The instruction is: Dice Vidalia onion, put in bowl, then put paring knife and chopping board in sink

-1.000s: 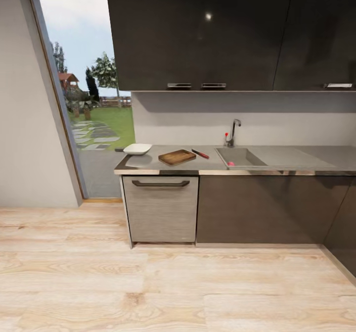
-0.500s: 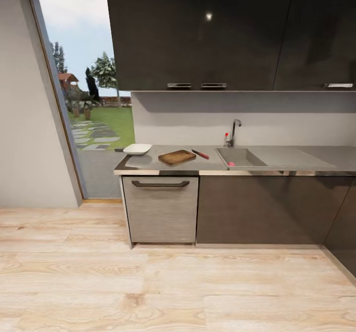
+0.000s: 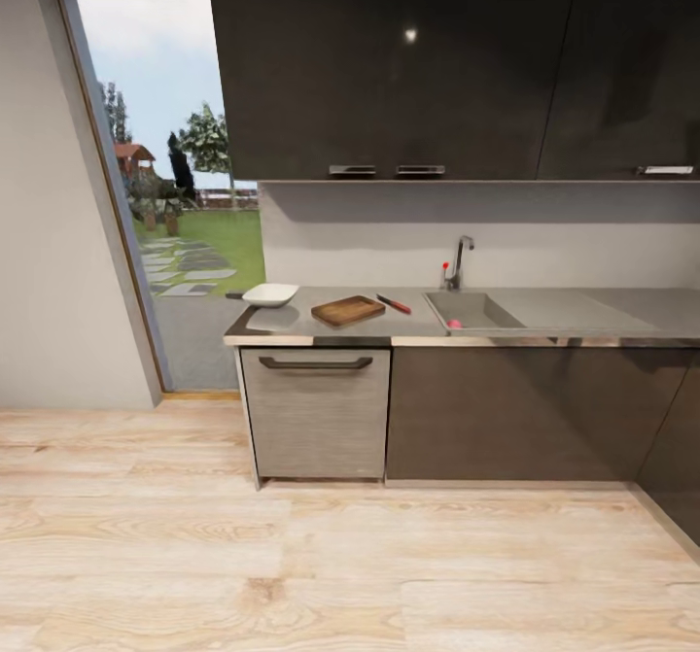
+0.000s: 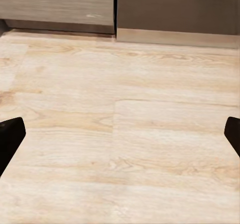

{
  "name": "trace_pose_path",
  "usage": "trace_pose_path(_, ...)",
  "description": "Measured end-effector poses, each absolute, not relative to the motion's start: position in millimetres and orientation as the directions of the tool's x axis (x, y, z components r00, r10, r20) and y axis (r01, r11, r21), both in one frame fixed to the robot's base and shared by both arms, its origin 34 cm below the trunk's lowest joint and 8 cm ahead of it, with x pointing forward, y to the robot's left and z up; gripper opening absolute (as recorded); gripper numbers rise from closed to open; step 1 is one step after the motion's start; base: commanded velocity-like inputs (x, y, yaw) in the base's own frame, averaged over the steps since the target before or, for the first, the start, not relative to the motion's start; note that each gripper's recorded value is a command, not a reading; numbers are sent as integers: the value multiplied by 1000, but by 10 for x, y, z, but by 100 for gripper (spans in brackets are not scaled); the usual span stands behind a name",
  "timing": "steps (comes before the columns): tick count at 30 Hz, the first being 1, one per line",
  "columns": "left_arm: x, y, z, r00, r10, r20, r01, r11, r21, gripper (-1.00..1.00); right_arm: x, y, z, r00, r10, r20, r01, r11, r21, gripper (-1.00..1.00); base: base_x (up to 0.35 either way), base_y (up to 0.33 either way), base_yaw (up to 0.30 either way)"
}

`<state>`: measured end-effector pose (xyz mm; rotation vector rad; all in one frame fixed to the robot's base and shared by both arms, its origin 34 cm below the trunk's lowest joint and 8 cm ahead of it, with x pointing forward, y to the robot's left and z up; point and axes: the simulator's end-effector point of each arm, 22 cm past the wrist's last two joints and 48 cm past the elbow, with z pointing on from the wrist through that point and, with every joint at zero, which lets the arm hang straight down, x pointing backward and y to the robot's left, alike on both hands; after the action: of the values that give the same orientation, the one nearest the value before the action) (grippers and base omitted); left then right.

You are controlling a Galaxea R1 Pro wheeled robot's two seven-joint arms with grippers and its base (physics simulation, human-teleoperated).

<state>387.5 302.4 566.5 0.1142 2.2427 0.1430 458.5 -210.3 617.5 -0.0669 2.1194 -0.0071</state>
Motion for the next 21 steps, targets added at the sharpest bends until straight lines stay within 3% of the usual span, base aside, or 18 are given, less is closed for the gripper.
trace_pose_path(21,3898,3044,6022,-620,134,-773,32,989,145,100,4581,-2102,6507,-522,-52,-851,-46,998,-33,100,0,0,0)
